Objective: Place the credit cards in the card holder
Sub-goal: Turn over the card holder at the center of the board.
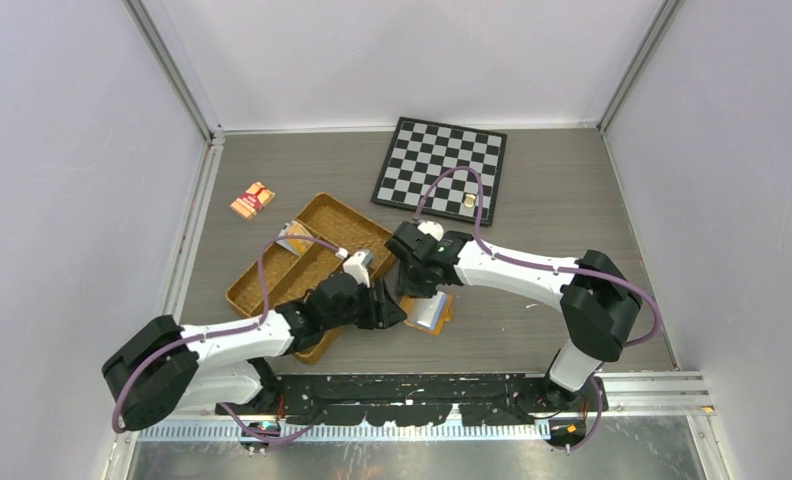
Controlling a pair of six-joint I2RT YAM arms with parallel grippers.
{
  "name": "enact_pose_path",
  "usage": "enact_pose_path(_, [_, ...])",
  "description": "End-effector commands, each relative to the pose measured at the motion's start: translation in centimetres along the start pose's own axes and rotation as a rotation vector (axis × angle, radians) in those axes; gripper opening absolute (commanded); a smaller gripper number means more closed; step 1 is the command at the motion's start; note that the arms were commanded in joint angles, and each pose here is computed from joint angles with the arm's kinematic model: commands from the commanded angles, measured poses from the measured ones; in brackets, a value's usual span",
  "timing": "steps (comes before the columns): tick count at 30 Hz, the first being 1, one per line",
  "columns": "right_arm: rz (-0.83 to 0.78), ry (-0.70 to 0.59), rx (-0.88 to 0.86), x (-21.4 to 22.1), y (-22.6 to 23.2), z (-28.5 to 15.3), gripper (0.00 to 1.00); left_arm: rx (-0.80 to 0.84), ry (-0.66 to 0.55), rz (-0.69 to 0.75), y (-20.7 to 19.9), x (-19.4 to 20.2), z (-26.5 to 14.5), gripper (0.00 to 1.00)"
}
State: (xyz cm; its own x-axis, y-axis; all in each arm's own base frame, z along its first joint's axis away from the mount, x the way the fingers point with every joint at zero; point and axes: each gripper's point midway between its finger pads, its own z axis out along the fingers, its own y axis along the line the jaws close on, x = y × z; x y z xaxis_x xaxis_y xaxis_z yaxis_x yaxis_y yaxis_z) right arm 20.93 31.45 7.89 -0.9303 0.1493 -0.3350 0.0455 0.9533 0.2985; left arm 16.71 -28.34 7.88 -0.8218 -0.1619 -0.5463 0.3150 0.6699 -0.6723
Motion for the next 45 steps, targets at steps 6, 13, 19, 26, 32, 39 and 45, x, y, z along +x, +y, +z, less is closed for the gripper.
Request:
enact_pose_path(6, [0.029, -0.059, -0.045, -1.0, 0.7, -1.4, 0.37, 0.01, -0.087, -0.002, -1.1, -2.6, 1.7, 0.36])
enact_pose_path(13, [0.03, -0.065, -0.042, -1.1, 0.6, -1.5, 0.37, 0.056, -0.089, 0.006, -2.3, -3.0, 2.4, 0.4])
enact_pose_path(19, [0.031, -0.068, -0.04, -1.2, 0.5, -1.5, 0.37, 0.08, -0.08, 0.024, -3.0, -3.1, 2.9, 0.46])
enact_pose_path(26, [0.03, -0.073, -0.043, -1.3, 0.5, -1.6, 0.38, 0.066, -0.127, 0.067, -3.0, -4.1, 3.4, 0.3])
enact_pose_path(32, [0.05, -0.099, -0.04, -2.0, -0.2, -2.1, 0.39, 0.082, -0.144, 0.122, -3.6, -4.2, 3.7, 0.16])
enact_pose_path(39, [0.1, -0.152, -0.021, -3.6, -2.1, -2.8, 0.44, 0.092, -0.151, 0.149, -3.7, -4.2, 4.1, 0.07])
enact_pose_path(45, [0.139, -0.2, -0.003, -4.9, -3.8, -2.2, 0.44, 0.094, -0.129, 0.151, -3.9, -3.9, 4.7, 0.02])
